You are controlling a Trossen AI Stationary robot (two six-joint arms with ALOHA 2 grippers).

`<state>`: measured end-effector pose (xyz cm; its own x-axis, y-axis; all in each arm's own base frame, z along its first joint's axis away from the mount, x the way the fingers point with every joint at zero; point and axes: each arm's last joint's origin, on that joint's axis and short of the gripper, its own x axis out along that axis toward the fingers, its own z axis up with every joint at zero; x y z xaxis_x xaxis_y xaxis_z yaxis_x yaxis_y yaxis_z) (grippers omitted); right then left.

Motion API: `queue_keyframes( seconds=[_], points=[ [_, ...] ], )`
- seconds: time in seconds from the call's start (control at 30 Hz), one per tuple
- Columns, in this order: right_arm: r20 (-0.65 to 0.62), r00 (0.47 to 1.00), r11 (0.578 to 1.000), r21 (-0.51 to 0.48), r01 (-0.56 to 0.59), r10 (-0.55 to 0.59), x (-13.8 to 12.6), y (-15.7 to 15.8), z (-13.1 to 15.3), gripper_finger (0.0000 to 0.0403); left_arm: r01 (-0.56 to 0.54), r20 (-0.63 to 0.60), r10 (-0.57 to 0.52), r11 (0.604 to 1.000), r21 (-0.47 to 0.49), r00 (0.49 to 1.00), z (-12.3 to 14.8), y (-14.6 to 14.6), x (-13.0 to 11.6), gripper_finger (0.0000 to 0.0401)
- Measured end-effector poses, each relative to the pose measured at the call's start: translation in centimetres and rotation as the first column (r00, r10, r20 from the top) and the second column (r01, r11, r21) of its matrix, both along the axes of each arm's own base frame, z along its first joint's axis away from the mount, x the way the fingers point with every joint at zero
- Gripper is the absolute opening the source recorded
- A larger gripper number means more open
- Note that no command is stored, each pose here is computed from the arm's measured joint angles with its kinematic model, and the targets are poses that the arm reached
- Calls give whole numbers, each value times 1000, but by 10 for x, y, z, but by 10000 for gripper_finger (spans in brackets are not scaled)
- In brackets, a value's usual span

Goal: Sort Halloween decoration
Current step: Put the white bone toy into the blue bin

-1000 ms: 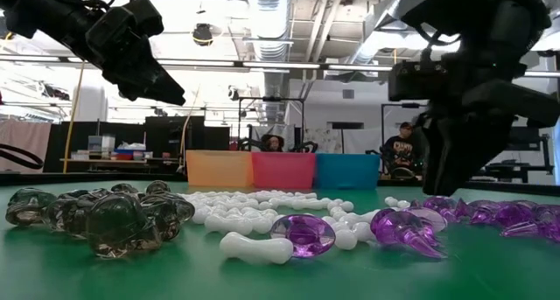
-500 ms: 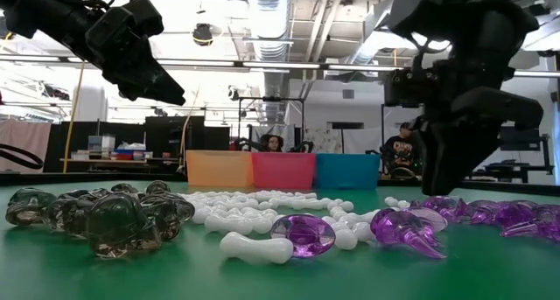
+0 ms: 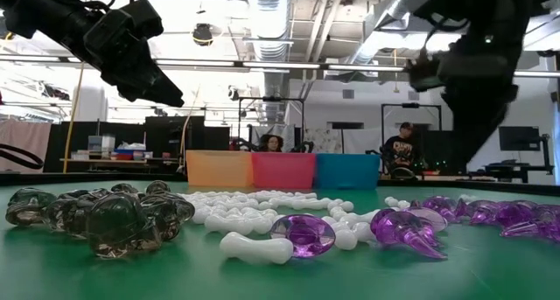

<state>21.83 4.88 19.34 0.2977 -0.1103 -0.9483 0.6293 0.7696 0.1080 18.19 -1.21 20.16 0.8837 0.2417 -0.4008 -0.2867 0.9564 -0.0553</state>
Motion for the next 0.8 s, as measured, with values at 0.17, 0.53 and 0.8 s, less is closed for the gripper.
queue_keyframes(
  seconds=[0.17,0.53,0.8],
  points=[
    [17,981,980,63,191,-193,-6,-4,6,187,1,0,-1,1000,1,1000,0,0,0,179],
    [-57,958,955,83,285,-281,9,10,-22,187,3,-3,-3,1000,-6,1000,0,0,0,179],
    [-74,958,956,76,284,-278,16,14,-35,187,6,-2,-6,1000,-9,1000,0,0,0,179]
  ],
)
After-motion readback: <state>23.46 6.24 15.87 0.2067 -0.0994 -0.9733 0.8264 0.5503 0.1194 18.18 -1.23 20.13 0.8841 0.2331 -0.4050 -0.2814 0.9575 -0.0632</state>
